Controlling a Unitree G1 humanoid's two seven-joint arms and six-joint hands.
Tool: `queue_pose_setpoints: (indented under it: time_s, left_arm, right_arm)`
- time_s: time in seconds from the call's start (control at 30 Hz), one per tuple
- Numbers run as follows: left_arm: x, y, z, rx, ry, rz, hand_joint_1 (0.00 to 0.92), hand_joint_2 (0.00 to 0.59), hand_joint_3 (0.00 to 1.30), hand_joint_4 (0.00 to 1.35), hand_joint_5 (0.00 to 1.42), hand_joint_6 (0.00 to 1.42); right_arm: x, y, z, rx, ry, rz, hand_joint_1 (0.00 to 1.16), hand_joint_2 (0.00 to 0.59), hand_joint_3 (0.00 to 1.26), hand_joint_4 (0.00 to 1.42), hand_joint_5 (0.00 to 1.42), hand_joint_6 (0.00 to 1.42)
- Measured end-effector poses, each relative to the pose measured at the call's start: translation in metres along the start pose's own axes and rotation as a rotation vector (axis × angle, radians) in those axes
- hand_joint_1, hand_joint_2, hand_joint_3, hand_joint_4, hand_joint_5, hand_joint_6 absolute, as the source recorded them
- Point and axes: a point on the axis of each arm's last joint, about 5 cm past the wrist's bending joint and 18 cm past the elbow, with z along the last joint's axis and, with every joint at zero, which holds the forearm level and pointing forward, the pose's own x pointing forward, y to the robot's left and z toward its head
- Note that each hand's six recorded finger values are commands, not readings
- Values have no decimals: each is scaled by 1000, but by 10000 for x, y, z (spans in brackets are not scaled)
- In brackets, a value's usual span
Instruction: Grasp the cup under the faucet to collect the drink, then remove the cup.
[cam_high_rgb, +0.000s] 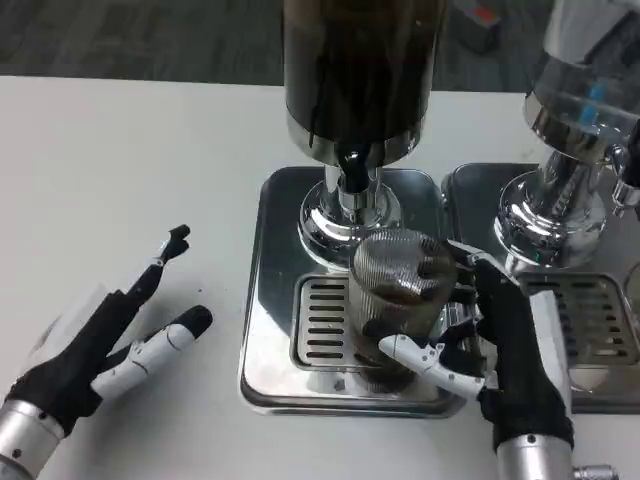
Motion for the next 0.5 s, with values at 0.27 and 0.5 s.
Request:
queue_pose_setpoints:
  time_s: [0.27,0.5]
  left_arm:
    - [19,88,49,142,-55,-29,0,135,0,0,0,0]
    - [-58,178,104,304,-110,-39,0,130,0,0,0,0]
  right_arm:
    - [-96,-30,23,7,1,-7,949,224,397,547,628,938]
    - [-184,-82,69,4,-17,2,948,224,397,554,628,939]
